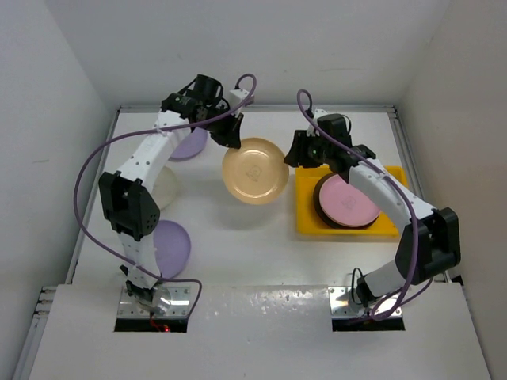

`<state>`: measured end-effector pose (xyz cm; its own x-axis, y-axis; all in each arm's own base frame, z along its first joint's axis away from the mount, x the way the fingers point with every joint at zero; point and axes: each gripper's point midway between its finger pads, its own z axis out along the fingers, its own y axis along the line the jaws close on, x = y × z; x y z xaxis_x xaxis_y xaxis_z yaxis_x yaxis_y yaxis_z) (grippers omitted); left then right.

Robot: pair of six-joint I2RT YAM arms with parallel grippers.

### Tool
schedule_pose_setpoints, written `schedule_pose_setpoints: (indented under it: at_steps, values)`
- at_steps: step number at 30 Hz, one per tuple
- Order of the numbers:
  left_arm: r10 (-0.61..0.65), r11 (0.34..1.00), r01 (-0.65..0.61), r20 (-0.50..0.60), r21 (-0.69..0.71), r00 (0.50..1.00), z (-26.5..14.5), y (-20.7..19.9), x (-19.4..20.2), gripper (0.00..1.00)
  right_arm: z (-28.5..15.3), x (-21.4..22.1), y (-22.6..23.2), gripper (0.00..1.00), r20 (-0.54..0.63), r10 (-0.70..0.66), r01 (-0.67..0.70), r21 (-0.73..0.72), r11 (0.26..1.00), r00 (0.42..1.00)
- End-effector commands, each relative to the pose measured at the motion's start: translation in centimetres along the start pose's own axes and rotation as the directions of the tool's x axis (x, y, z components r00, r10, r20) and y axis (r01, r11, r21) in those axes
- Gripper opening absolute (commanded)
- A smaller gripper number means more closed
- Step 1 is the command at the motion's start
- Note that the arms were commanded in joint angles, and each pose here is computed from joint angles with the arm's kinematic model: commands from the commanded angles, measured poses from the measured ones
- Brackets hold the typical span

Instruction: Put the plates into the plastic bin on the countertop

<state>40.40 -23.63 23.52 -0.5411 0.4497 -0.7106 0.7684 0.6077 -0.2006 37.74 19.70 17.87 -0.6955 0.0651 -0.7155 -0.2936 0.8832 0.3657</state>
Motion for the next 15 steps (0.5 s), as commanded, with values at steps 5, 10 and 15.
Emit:
schedule_pose_setpoints:
  at_steps: [5,10,15]
  values:
    - [0.031,0.99,-0.043,0.092,0.131,0.995,-1.8,-3.2,-2.2,0.0,0.6,0.6,1.4,0.34,0.021,0.073,-0.072,-0.075,0.995,0.997]
    - [0.036,0.988,-0.052,0.107,0.149,0.994,-1.8,-3.6,-2.3,0.0,0.4,0.6,1.5,0.1,0.036,0.089,-0.086,-0.086,0.993,0.995]
    - [0.034,0.992,-0.047,0.108,0.116,0.994,-1.5,-2.9,-2.3,0.37,-1.2,0.2,0.5,0.0,0.078,0.128,-0.122,-0.073,0.99,0.989]
